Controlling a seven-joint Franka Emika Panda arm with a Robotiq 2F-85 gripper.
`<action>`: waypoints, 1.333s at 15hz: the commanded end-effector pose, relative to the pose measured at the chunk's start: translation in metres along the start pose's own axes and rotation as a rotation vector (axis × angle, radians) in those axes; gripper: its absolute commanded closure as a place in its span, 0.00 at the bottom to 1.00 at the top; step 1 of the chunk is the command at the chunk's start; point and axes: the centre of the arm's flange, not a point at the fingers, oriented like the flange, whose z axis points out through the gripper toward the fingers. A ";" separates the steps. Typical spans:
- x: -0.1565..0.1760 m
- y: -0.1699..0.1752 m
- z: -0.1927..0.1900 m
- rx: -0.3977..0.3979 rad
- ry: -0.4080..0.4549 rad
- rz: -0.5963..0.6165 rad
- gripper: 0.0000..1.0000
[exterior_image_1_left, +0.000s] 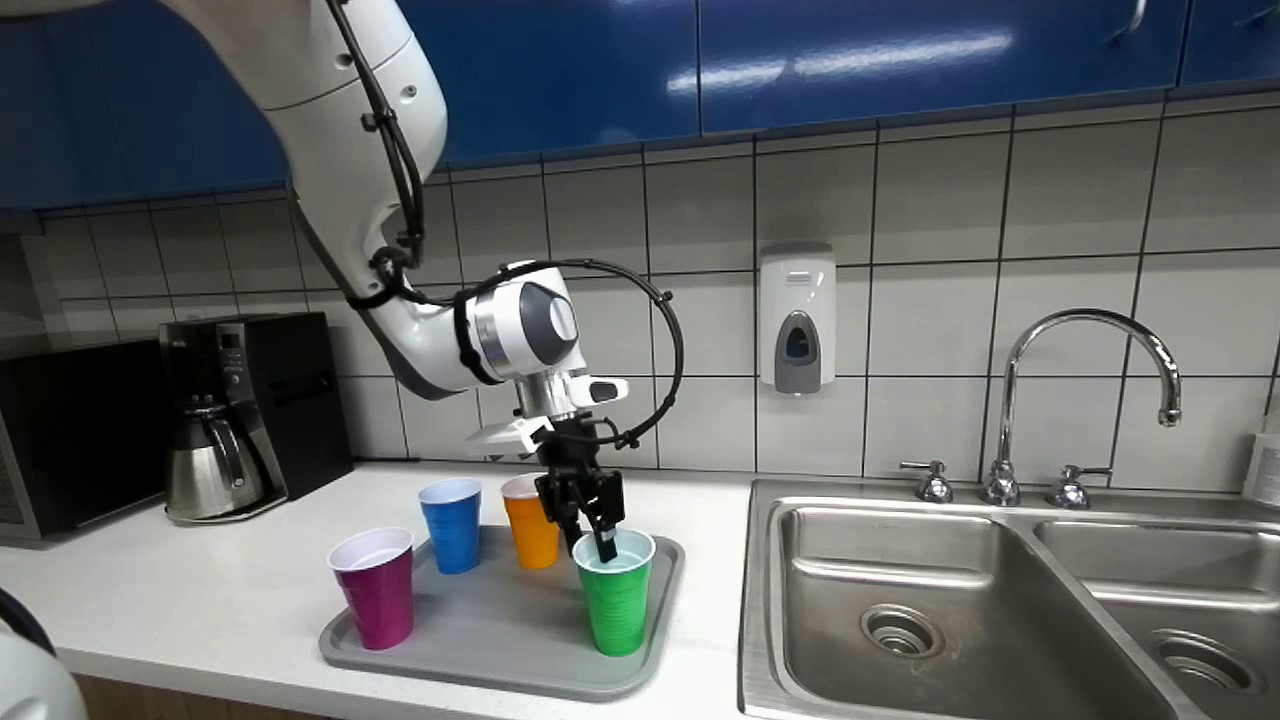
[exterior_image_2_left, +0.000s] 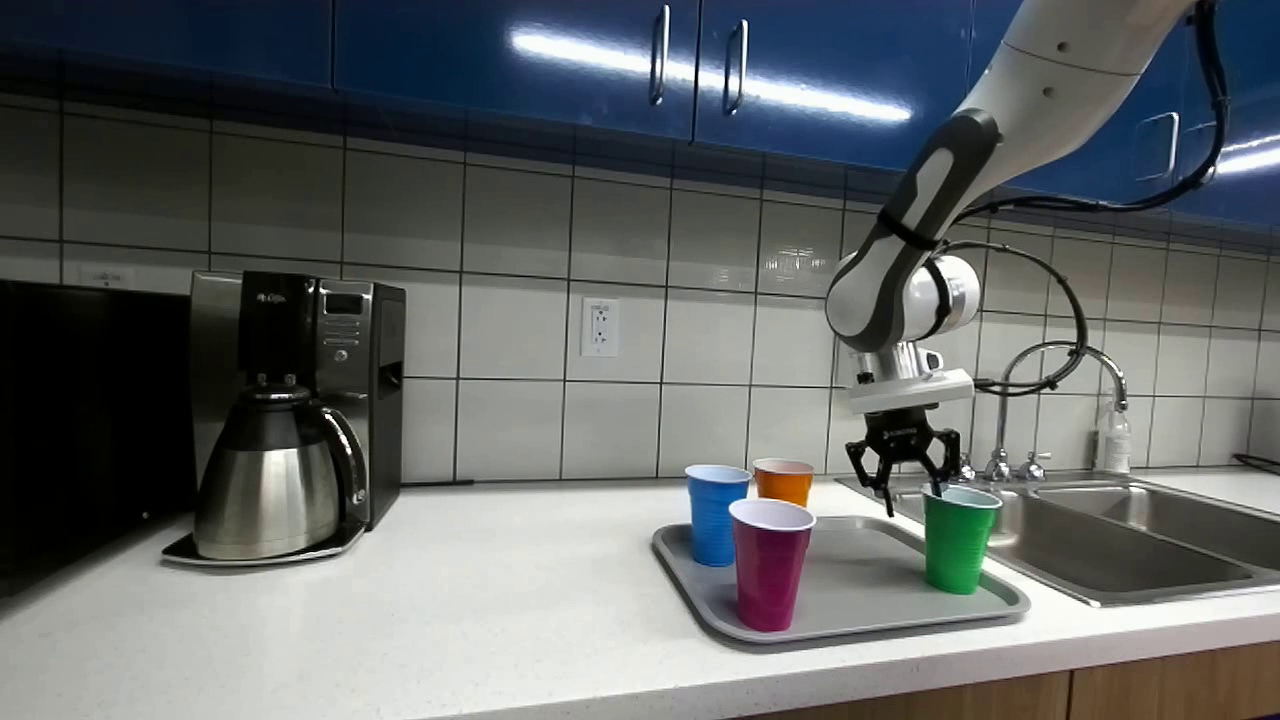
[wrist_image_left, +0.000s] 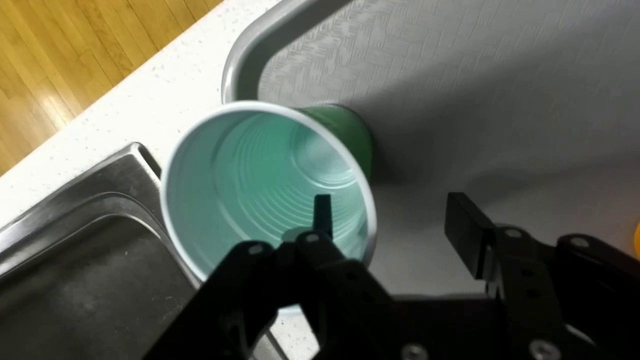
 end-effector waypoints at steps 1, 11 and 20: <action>0.000 -0.002 -0.016 -0.002 0.009 -0.021 0.05; -0.008 0.005 -0.055 0.034 0.073 -0.053 0.00; -0.026 0.004 -0.081 0.066 0.115 -0.118 0.00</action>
